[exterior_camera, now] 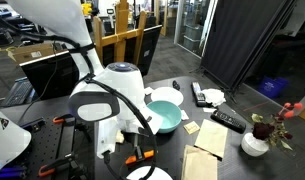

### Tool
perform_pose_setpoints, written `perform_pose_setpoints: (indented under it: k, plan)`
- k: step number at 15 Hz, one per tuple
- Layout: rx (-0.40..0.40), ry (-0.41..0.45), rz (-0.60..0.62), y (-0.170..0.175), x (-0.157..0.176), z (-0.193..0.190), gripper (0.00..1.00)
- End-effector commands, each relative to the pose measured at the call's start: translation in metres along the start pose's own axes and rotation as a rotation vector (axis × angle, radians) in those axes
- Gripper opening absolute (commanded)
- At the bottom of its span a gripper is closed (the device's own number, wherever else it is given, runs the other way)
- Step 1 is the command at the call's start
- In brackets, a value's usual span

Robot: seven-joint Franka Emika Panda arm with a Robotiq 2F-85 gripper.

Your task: Put the marker in the bowl

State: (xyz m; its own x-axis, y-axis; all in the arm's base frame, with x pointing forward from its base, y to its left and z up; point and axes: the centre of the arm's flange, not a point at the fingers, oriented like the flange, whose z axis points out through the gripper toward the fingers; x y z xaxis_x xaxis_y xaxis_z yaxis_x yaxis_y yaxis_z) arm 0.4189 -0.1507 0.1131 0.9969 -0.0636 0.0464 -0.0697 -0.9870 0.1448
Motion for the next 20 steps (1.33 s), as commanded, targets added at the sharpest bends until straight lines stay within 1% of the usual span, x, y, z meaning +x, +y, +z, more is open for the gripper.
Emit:
perform_pose_setpoints:
  k: [1,4,6,10,13,16,20]
  plan:
    - [-0.022,0.037,0.022,-0.003,0.008,-0.037,0.05]
    - [-0.049,0.104,0.049,-0.006,0.02,-0.086,0.05]
    - [-0.049,0.153,0.073,-0.008,0.029,-0.119,0.05]
    - [-0.052,0.223,0.165,-0.025,0.043,-0.167,0.05]
    - [-0.043,0.251,0.257,-0.041,0.052,-0.183,0.05]
    - [-0.04,0.269,0.341,-0.066,0.056,-0.193,0.05]
    - [-0.029,0.281,0.386,-0.096,0.056,-0.196,0.05]
